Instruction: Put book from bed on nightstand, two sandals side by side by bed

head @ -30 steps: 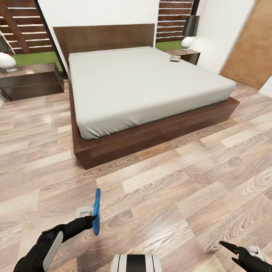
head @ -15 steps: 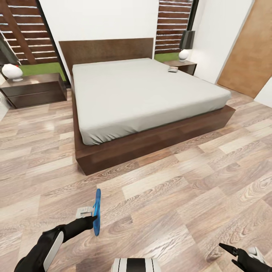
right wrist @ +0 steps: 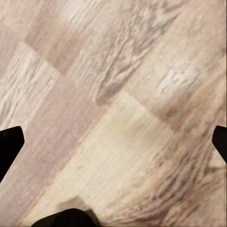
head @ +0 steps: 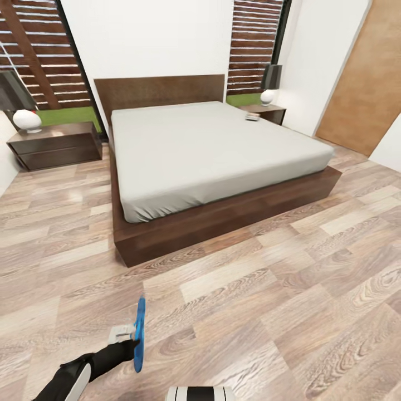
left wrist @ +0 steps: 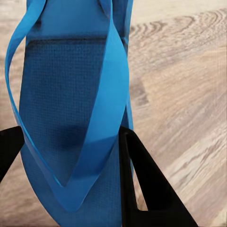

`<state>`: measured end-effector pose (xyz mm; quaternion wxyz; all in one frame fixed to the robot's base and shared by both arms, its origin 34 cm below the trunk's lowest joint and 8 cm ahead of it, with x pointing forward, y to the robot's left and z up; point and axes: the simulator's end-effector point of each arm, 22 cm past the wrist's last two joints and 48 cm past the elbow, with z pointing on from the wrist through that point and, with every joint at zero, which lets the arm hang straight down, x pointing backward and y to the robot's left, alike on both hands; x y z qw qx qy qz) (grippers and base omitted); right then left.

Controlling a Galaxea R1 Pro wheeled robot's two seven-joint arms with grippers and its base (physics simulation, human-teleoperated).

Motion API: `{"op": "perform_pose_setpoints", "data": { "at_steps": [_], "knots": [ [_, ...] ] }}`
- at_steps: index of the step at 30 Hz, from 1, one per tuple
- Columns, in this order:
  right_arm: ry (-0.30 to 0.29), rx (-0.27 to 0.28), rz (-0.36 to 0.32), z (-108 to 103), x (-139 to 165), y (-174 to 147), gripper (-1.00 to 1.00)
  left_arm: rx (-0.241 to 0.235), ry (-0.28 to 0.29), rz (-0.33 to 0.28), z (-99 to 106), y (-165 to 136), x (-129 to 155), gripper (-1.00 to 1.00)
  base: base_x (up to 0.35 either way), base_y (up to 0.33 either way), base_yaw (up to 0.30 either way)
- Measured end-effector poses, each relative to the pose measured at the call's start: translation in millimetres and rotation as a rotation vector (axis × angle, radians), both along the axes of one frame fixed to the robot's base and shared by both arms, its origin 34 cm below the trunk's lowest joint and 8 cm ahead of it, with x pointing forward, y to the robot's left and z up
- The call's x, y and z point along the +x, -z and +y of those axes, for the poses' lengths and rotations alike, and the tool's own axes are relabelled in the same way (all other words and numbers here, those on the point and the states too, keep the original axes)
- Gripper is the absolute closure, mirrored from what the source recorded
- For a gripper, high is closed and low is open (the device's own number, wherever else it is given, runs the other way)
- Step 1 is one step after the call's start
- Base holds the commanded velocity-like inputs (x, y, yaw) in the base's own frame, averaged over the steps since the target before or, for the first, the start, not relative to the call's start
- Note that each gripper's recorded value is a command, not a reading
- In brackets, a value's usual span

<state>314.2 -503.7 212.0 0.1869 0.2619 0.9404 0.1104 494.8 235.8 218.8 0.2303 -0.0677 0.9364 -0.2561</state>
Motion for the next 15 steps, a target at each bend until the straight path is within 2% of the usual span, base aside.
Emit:
{"op": "perform_pose_setpoints", "data": {
  "at_steps": [5, 15],
  "knots": [
    [0.005, -0.024, -0.023, -6, -1, -3, -1.00, 0.019, -0.011, -0.044, 4, 2, -3, 1.00, 0.000, 0.000, 0.000],
    [0.005, -0.033, -0.071, -8, 10, -14, -1.00, 0.021, -0.015, -0.090, 5, -15, 7, 1.00, 0.000, 0.000, 0.000]
  ]
}}
